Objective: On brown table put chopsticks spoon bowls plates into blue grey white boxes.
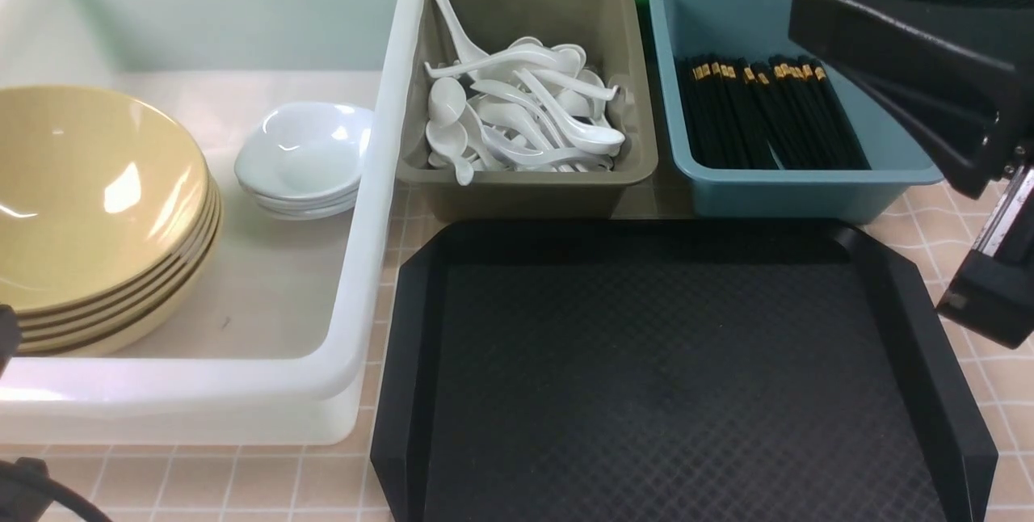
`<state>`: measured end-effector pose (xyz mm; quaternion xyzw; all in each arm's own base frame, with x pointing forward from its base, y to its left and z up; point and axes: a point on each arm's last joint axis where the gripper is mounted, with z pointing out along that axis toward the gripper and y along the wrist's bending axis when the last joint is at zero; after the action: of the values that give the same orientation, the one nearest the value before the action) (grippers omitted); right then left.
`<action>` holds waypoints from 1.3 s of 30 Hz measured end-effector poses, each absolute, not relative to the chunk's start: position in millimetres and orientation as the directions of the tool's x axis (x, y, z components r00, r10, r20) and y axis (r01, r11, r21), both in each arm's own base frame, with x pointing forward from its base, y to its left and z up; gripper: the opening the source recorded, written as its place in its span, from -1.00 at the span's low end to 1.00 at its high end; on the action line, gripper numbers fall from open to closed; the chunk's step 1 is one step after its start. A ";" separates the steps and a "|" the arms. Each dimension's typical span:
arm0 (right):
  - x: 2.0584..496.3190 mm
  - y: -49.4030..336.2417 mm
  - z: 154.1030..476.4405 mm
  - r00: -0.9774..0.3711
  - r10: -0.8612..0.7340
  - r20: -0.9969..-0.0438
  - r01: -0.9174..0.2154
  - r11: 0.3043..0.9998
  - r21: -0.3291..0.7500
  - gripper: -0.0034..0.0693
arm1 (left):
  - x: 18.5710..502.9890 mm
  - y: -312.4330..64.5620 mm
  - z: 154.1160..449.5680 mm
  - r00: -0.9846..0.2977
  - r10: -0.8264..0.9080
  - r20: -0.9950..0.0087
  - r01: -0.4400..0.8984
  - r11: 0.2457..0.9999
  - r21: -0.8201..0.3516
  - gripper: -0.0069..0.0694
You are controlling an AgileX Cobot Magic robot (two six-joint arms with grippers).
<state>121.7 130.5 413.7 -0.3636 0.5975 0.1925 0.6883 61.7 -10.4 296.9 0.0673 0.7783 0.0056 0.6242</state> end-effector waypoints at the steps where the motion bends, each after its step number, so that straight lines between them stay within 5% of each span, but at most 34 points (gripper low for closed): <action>1: 121.7 130.5 413.8 0.212 -0.169 -0.962 -0.699 0.662 -0.270 -0.59 | 61.7 -10.5 296.9 -0.211 0.109 -0.971 0.098 0.991 0.090 -0.81; 21: 126.0 135.0 407.1 0.161 -0.184 -0.970 -0.713 0.658 -0.243 -0.56 | 61.8 -10.5 296.9 -0.210 0.108 -0.972 0.097 0.991 0.089 -0.81; 27: 125.6 134.6 399.3 0.072 -0.140 -0.988 -0.738 0.659 -0.147 -0.80 | 61.8 -10.5 296.9 -0.210 0.108 -0.972 0.097 0.991 0.089 -0.81; 33: 122.5 115.3 374.2 0.037 -0.122 -0.992 -0.685 0.720 -0.114 -0.81 | 61.8 -10.5 297.0 -0.209 0.107 -0.972 0.097 0.991 0.089 -0.81; 39: 109.1 56.0 315.9 -0.082 -0.033 -0.996 -0.456 0.890 0.008 -0.81 | 61.8 -10.5 297.0 -0.209 0.107 -0.972 0.097 0.991 0.089 -0.81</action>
<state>109.1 56.0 315.9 -0.1703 0.7178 0.1610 0.6556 61.8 -10.5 297.0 0.0657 0.7775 0.0042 0.6254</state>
